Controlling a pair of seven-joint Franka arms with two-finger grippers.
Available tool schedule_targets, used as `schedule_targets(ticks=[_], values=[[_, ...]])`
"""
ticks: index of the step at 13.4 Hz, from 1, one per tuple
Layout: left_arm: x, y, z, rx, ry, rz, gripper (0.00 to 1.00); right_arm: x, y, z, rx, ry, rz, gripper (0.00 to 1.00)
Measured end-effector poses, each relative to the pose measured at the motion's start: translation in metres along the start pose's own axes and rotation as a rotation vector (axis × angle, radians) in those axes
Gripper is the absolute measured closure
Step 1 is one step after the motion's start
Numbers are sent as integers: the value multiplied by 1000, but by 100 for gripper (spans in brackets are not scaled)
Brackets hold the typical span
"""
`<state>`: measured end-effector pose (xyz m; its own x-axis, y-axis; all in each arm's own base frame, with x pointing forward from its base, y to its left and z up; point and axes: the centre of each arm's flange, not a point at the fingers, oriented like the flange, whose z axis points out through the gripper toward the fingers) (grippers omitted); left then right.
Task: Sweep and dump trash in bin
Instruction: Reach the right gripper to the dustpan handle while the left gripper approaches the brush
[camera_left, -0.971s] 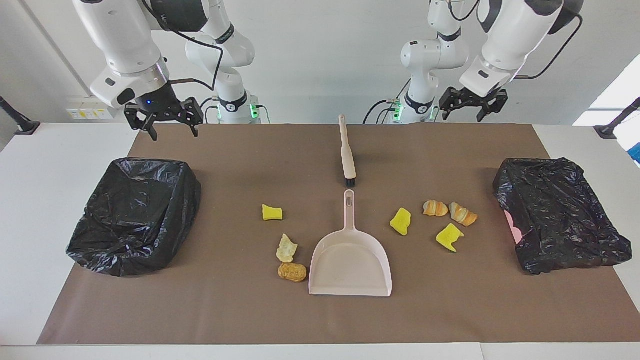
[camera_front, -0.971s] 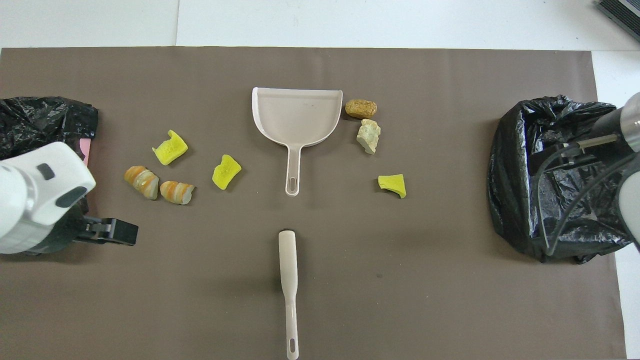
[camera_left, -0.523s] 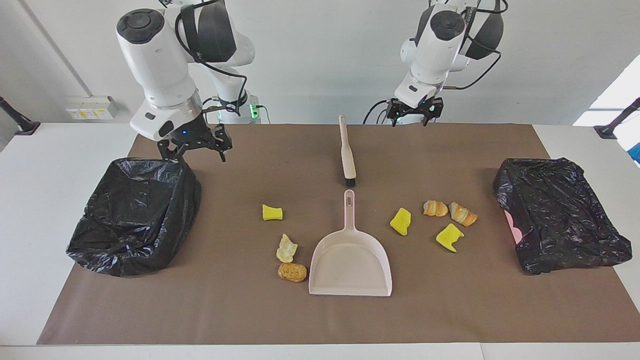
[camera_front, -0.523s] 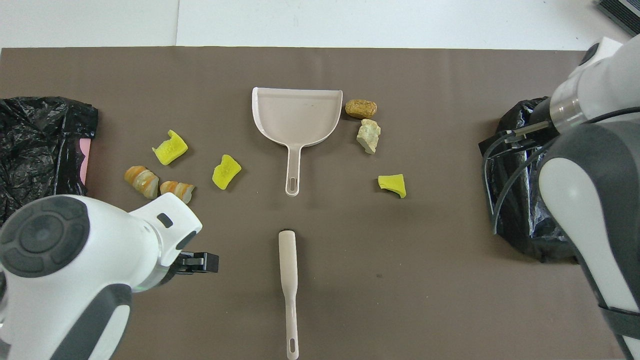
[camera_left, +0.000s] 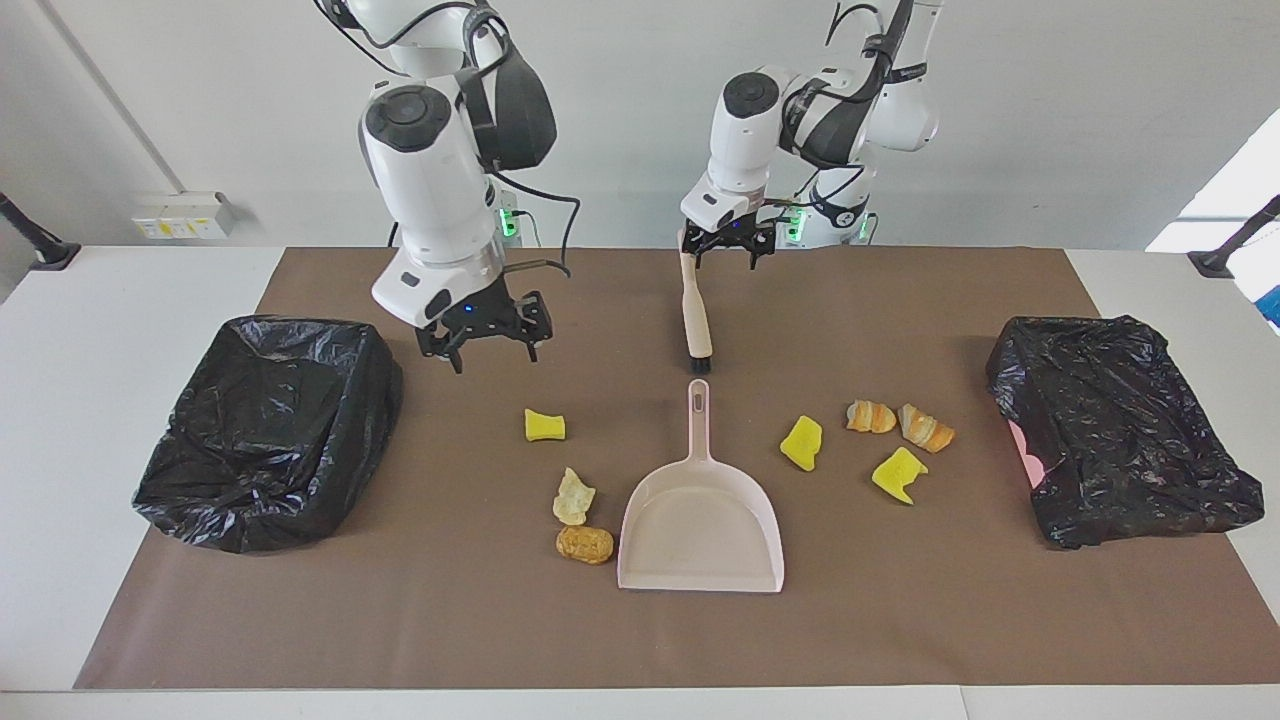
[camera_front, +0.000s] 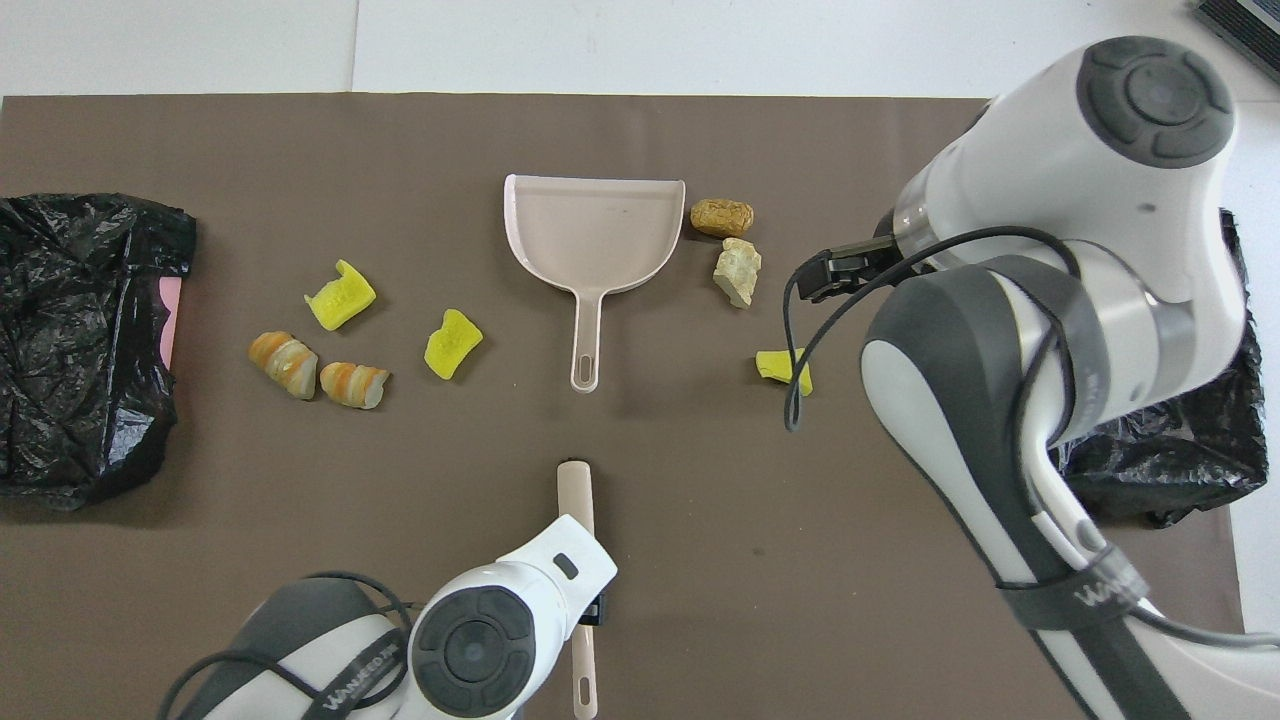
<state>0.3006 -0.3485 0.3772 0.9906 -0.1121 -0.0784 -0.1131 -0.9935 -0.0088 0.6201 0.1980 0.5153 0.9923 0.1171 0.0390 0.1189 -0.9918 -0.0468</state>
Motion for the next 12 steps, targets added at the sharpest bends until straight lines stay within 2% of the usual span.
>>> schedule_targets(ticks=[4, 8, 12], values=[[-7, 24, 39, 13, -24, 18, 0, 8, -47, 36, 22, 21, 57, 0], [-15, 26, 46, 26, -35, 33, 0, 18, -80, 69, 50, 69, 112, 0], [-27, 36, 46, 27, -35, 45, 0, 31, -113, 95, 74, 89, 204, 0]])
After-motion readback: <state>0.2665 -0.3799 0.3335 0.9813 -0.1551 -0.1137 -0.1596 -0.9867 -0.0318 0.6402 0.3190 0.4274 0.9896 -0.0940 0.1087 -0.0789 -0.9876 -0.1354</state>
